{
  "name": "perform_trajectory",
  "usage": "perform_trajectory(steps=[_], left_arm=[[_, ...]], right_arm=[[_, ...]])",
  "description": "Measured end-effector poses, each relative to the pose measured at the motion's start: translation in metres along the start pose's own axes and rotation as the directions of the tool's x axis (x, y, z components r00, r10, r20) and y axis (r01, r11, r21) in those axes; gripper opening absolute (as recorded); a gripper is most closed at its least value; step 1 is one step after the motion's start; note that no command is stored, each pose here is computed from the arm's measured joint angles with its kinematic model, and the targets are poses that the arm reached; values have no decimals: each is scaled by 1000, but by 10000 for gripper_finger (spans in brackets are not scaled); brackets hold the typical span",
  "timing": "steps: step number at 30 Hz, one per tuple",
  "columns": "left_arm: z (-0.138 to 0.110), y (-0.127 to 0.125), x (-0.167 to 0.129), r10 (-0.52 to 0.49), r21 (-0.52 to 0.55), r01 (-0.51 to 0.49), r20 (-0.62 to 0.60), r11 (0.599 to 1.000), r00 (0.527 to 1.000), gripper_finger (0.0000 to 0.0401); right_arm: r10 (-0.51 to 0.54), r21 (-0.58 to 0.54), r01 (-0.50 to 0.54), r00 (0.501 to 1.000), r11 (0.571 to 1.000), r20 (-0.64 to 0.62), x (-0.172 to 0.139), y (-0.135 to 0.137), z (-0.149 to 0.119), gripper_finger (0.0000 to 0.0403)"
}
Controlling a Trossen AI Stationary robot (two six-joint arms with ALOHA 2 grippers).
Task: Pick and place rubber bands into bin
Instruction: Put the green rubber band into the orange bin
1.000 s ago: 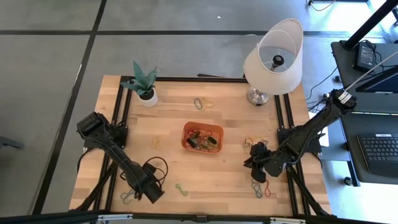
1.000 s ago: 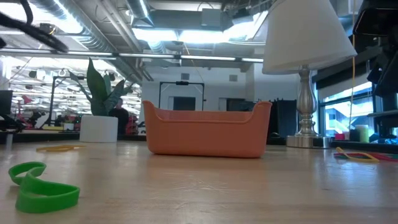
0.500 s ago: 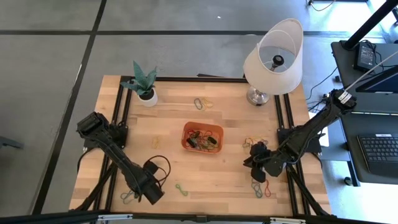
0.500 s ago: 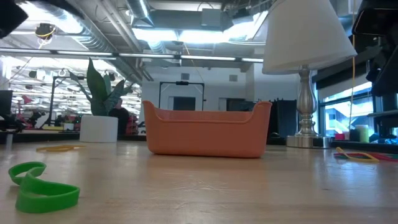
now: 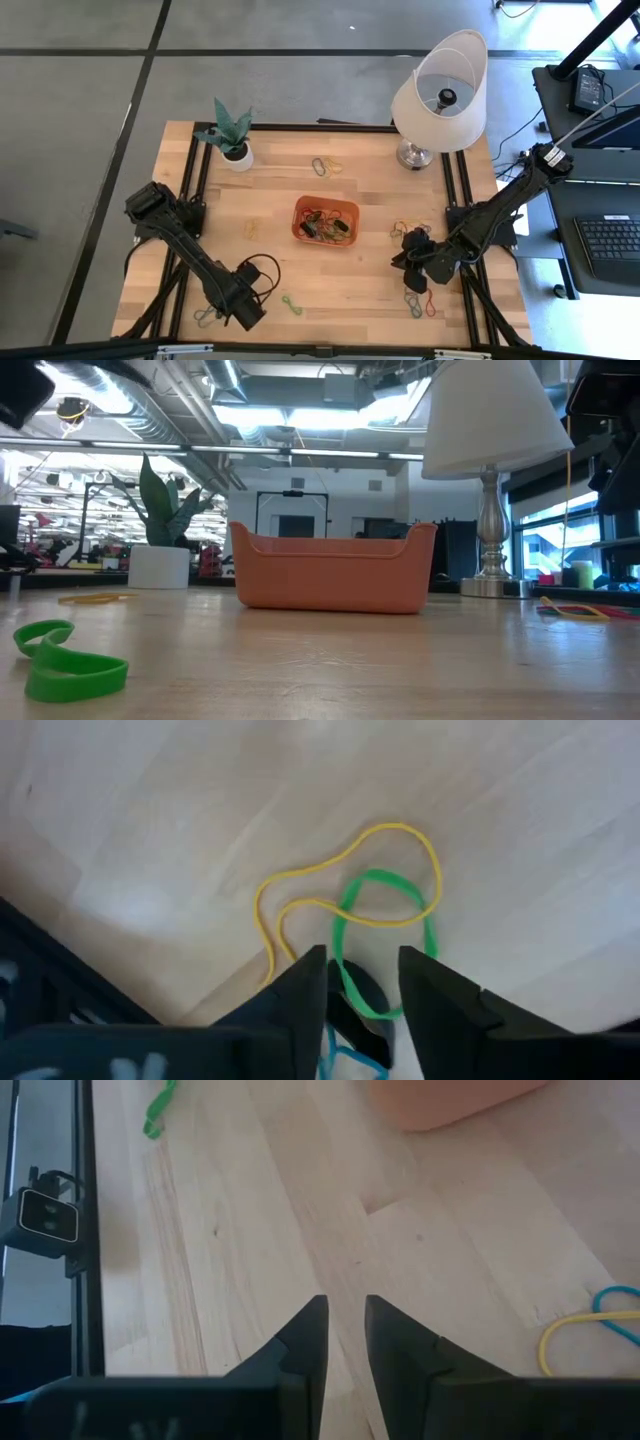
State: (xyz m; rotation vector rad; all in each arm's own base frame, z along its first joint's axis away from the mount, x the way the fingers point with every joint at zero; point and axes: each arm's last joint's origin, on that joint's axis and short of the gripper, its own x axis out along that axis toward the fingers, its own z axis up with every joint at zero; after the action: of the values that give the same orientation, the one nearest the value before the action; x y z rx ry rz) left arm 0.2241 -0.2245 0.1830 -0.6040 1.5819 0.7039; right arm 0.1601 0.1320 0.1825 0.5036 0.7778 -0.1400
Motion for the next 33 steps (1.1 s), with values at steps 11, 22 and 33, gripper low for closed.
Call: perform_trajectory(steps=[11, 22, 33], left_arm=[[-1, -14, 35, 88, 156, -67, -129, 985, 988, 127], [0, -18, 49, 134, 197, -106, -135, 975, 982, 70], [4, -7, 20, 223, 176, -184, -231, 967, 947, 3]], right_arm=[[2, 4, -2, 1000, 1000, 1, 0, 0, 0, 74], [6, 7, -6, 1000, 1000, 4, 0, 1, 0, 74], [6, 0, -6, 1000, 1000, 4, 0, 1, 0, 74]])
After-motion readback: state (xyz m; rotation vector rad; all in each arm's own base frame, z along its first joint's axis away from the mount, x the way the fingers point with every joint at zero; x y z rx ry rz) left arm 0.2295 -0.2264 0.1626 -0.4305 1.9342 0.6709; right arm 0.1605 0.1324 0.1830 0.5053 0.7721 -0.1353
